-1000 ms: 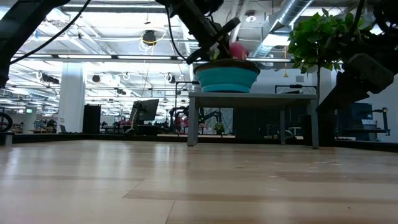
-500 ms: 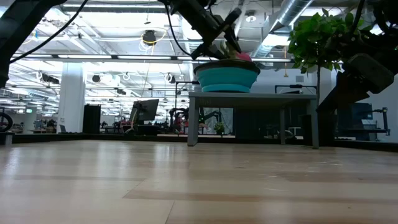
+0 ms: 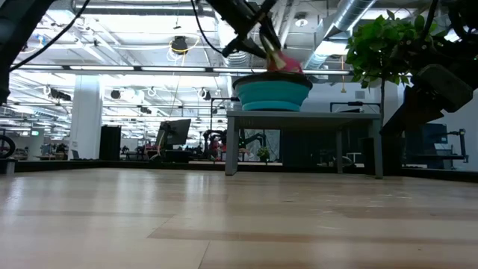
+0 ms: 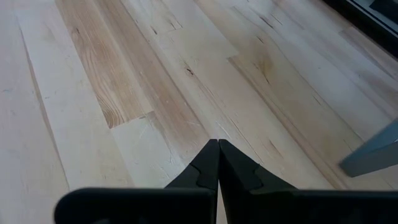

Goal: Pick & Place Fruit
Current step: Put the dragonfruit into the strainer bowl

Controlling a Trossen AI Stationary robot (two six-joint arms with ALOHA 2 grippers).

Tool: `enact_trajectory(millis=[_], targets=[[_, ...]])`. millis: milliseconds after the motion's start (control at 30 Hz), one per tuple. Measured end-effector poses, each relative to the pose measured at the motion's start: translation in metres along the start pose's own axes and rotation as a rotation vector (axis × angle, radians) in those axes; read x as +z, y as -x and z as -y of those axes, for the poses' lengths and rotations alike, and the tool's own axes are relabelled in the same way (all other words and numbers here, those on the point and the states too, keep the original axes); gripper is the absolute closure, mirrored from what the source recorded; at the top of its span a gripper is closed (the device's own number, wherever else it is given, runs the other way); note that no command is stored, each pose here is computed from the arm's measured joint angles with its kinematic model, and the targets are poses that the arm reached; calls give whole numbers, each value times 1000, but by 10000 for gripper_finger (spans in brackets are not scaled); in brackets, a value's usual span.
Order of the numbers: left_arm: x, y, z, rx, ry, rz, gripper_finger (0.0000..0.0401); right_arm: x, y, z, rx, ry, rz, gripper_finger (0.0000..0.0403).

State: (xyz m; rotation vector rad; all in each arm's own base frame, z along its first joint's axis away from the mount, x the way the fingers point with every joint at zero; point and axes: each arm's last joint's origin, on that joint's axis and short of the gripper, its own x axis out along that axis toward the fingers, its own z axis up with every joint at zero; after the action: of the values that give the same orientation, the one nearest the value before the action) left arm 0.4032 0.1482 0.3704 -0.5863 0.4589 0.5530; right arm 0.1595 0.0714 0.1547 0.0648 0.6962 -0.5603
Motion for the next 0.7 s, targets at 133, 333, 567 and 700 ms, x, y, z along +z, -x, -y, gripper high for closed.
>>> enact_trajectory(millis=[133, 333, 567, 700], targets=[[3, 18, 5, -6, -2, 11, 223, 0, 0, 0, 0, 0, 0, 403], [0, 25, 10, 9, -14, 13, 230, 0, 0, 0, 0, -2, 0, 403], [-25, -1, -6, 89, -23, -81, 218, 0, 0, 0, 3, -3, 1, 403], [-27, -4, -13, 99, -8, -73, 194, 0, 0, 0, 2, -3, 1, 403]])
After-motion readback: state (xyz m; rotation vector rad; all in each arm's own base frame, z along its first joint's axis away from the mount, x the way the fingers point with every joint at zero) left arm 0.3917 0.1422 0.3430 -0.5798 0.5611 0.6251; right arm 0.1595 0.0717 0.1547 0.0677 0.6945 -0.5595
